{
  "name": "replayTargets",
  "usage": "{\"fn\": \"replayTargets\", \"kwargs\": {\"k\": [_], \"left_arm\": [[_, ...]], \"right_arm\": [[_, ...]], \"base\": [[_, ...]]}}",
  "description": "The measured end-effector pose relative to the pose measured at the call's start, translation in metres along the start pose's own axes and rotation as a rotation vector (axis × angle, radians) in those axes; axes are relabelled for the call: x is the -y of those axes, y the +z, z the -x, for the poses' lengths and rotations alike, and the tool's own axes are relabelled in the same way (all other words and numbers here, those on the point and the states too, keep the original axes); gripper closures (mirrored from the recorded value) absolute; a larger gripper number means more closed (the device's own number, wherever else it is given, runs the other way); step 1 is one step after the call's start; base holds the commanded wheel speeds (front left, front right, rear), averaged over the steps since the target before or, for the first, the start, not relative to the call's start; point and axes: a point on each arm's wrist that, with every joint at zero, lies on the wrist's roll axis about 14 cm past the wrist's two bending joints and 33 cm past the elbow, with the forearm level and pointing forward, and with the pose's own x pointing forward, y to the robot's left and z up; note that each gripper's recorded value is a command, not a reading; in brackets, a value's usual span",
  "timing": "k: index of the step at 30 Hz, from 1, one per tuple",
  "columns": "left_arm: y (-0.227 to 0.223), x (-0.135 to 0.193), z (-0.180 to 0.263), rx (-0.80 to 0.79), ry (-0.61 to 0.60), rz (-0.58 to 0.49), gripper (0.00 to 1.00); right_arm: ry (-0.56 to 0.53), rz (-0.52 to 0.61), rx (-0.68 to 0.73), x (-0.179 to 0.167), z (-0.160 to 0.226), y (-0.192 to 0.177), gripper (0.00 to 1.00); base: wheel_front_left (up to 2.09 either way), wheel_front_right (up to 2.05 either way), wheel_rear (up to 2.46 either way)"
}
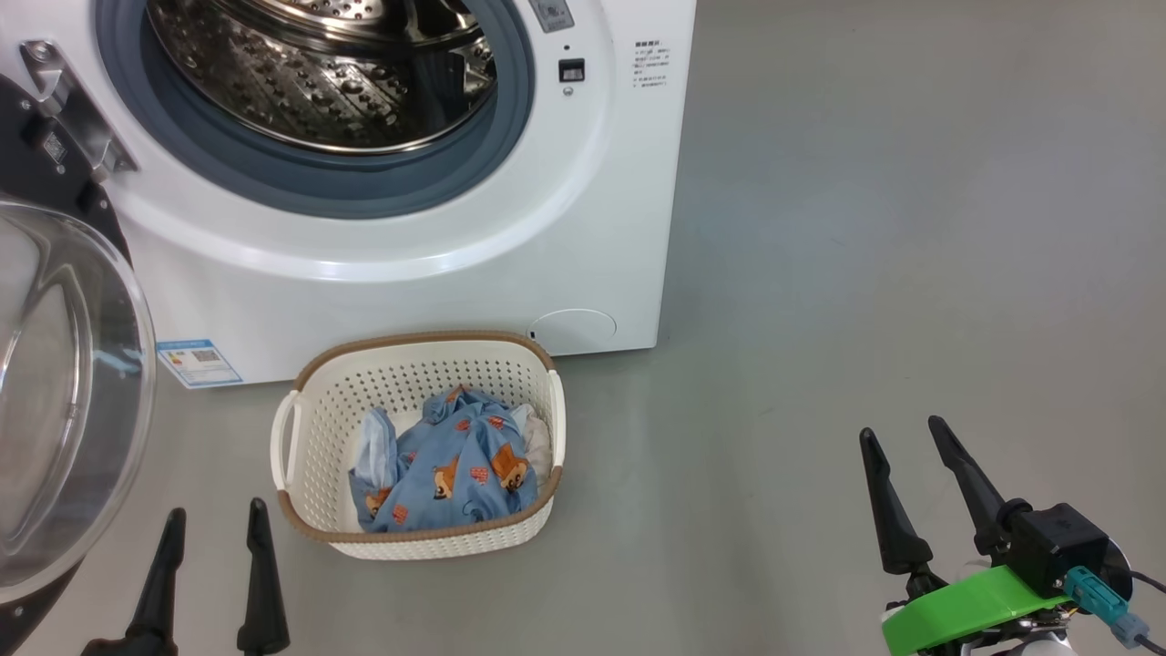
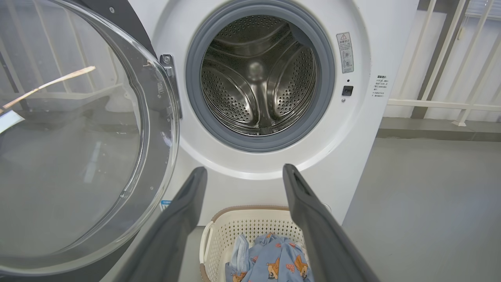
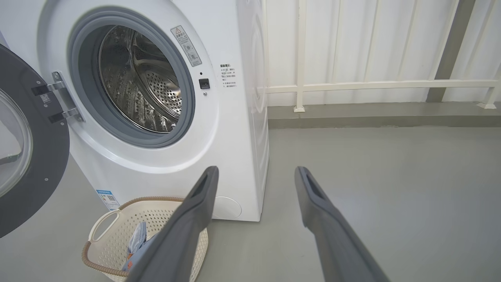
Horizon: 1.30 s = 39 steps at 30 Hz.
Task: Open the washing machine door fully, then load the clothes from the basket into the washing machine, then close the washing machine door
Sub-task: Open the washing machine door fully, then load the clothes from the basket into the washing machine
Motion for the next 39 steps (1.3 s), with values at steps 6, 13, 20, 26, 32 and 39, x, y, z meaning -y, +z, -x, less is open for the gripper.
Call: {"fn": "replayTargets", "kwargs": {"k": [6, 13, 20, 26, 32, 39], "left_arm": [[-0.0004, -0.0008, 0.0017, -0.002, 0.002, -0.004, 0.0], [-0.0025, -0.0005, 0.002, -0.009, 0.0, -0.004, 0.0], [-0.0031, -0.0017, 0.0032, -0.011, 0.003, -0.006, 0.0], [-0.0004, -0.0029, 0.0052, -0.004, 0.006, -0.006, 0.0], [-0.0001, -0.0038, 0.0068, -0.003, 0.005, -0.005, 0.0], [-0.0013, -0.005, 0.0075, -0.007, 0.009, -0.008, 0.0]], "right_arm": [[0.002, 0.0, 0.01, -0.0009, 0.0004, 0.0035, 0.0], [-0.002, 0.001, 0.015, 0.0003, 0.0017, 0.0055, 0.0], [0.002, 0.001, 0.017, -0.0008, 0.0014, 0.0062, 0.0], [0.007, 0.0, 0.016, -0.0027, 0.0031, 0.0061, 0.0], [0.011, -0.002, 0.008, -0.0045, 0.0049, 0.0037, 0.0], [0.013, -0.003, 0.006, -0.0051, 0.0046, 0.0028, 0.0]], "base": [[0.0, 0.0, 0.0], [0.0, 0.0, 0.0], [0.0, 0.0, 0.0], [0.0, 0.0, 0.0], [0.0, 0.0, 0.0], [0.0, 0.0, 0.0]]}}
